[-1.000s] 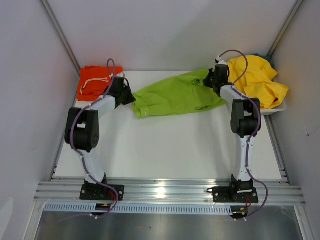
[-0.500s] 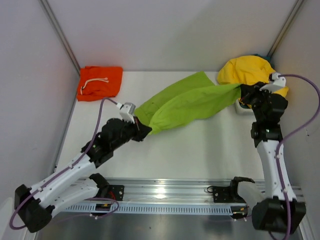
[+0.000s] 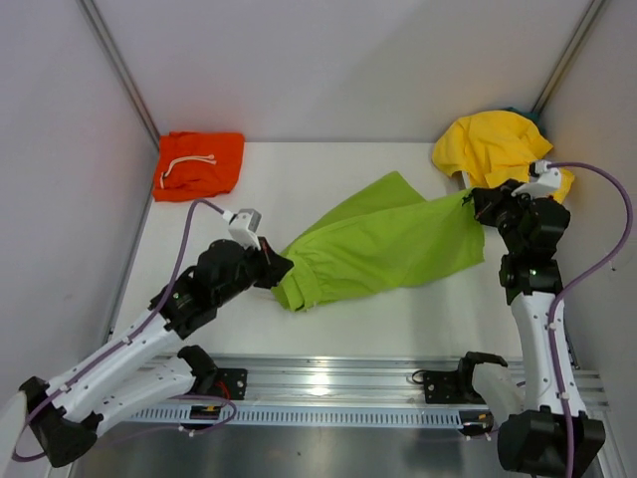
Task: Fold and stack the shorts
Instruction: Fold the shorts
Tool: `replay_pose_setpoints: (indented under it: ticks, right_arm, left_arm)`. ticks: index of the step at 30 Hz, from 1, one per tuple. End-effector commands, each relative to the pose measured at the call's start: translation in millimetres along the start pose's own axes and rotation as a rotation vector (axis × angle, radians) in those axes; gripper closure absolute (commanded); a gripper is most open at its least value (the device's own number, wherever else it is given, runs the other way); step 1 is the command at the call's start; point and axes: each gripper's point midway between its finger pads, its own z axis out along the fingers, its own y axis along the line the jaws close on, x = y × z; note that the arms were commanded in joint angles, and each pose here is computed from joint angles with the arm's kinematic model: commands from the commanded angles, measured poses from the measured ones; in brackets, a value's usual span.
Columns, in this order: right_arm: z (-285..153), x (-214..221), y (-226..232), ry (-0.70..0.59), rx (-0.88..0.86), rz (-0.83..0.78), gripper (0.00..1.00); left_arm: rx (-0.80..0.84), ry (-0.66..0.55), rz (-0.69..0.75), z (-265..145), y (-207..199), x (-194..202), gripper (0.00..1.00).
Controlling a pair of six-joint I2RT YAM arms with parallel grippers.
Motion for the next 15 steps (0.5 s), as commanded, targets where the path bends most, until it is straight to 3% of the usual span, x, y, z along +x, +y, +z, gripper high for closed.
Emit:
replay_pose_setpoints:
  ticks: [1, 5, 15]
  right_arm:
    - [15, -34, 19, -0.067, -0.069, -0.021, 1.00]
    - [43, -28, 26, -0.015, -0.098, -0.034, 1.00]
    - [107, 4, 26, 0.090, -0.128, -0.028, 1.00]
  left_arm:
    - [-0.024, -0.045, -0.053, 9, -2, -35, 1.00]
    - [-0.066, -0.070, -0.107, 15, 15, -48, 1.00]
    - [-0.183, -0.037, -0.203, 34, 78, -28, 1.00]
